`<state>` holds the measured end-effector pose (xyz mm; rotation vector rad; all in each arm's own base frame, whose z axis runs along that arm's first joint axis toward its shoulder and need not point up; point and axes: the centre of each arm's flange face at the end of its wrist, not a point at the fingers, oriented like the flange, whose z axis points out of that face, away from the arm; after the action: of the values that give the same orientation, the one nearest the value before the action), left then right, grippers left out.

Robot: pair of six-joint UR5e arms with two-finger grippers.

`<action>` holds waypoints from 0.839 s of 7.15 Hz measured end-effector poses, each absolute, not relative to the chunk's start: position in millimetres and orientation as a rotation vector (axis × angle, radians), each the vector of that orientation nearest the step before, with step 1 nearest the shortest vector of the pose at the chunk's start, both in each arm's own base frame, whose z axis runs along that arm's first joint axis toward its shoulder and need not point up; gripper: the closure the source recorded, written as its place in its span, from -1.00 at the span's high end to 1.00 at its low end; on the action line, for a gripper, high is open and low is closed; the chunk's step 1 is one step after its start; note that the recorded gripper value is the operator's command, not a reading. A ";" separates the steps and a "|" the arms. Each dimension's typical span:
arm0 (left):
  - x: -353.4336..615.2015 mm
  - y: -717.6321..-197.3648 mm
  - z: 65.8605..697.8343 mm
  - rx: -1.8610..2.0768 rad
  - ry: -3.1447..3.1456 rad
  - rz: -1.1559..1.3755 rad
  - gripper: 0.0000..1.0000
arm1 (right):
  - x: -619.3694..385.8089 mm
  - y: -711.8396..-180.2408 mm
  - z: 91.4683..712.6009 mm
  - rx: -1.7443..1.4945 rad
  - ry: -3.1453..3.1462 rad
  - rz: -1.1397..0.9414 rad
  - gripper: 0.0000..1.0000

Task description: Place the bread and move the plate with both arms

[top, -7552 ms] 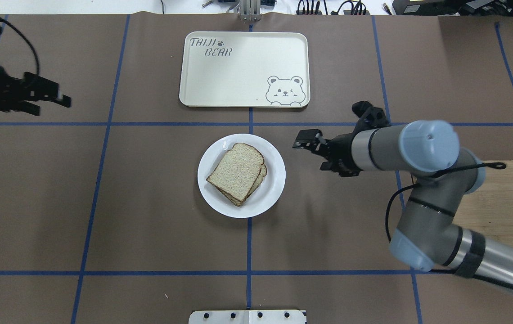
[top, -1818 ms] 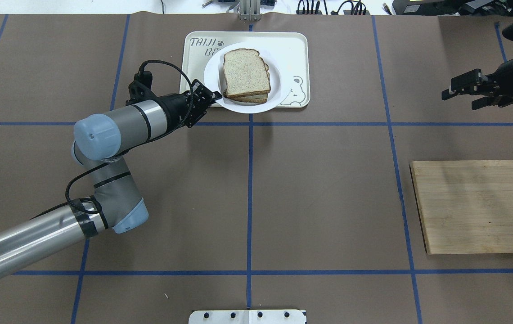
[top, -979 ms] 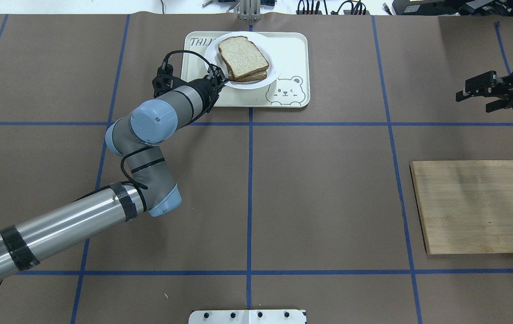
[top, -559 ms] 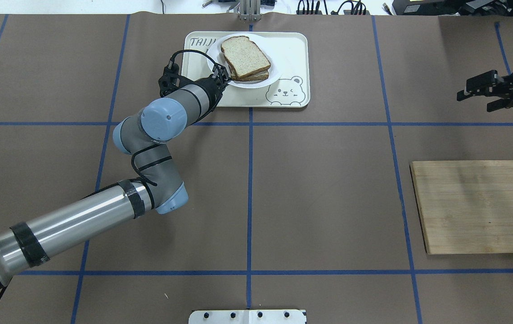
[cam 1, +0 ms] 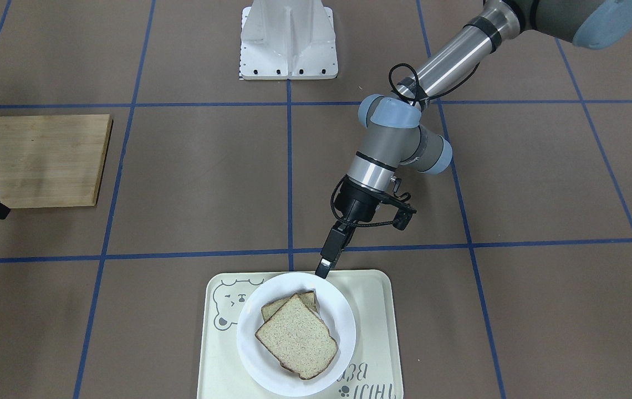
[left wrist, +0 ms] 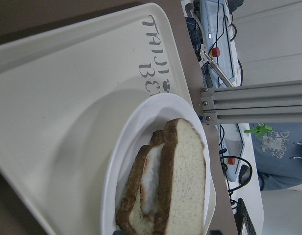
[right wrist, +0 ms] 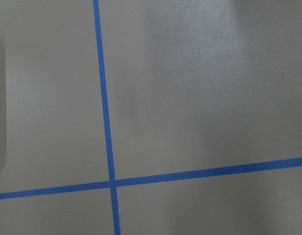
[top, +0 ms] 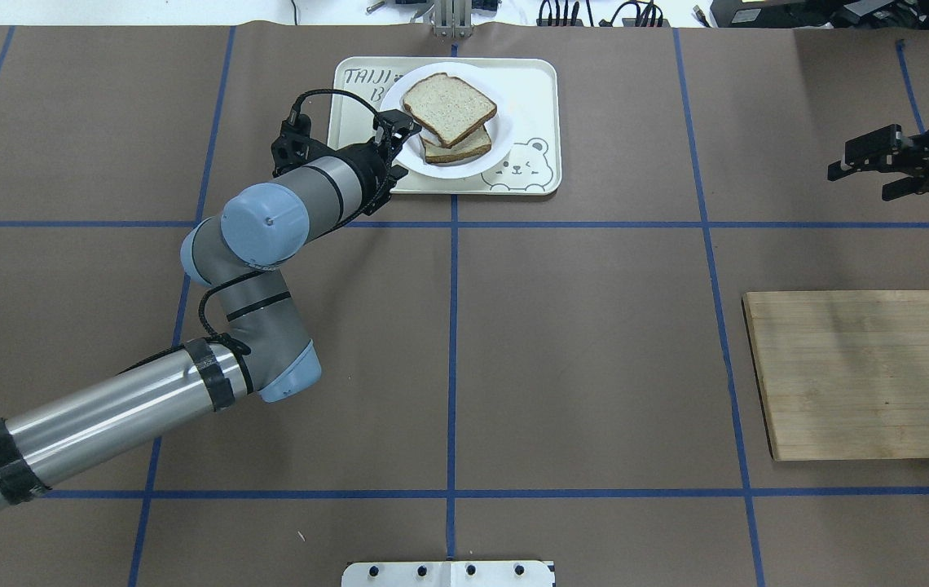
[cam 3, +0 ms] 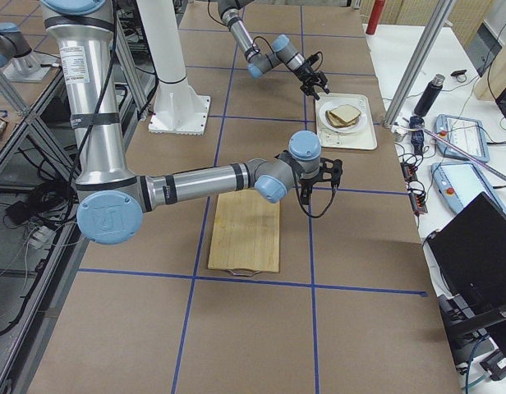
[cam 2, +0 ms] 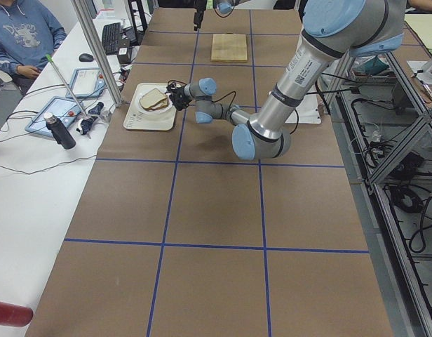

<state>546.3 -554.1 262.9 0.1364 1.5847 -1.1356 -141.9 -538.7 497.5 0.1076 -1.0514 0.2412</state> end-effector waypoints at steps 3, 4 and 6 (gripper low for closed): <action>488.2 -505.5 293.7 0.078 1.609 -1.052 0.94 | -142.9 -541.7 492.3 0.115 -1.056 0.237 1.00; 462.6 -488.8 314.0 0.121 1.587 -0.993 0.94 | -142.1 -542.1 490.5 0.119 -1.057 0.237 1.00; 405.7 -460.0 375.5 0.361 1.412 -0.733 0.94 | -136.3 -542.6 490.1 0.154 -1.042 0.232 1.00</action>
<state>405.7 -460.0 375.5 0.3610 1.4124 -0.7334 -136.3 -542.6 490.1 0.1539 -1.0419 0.2320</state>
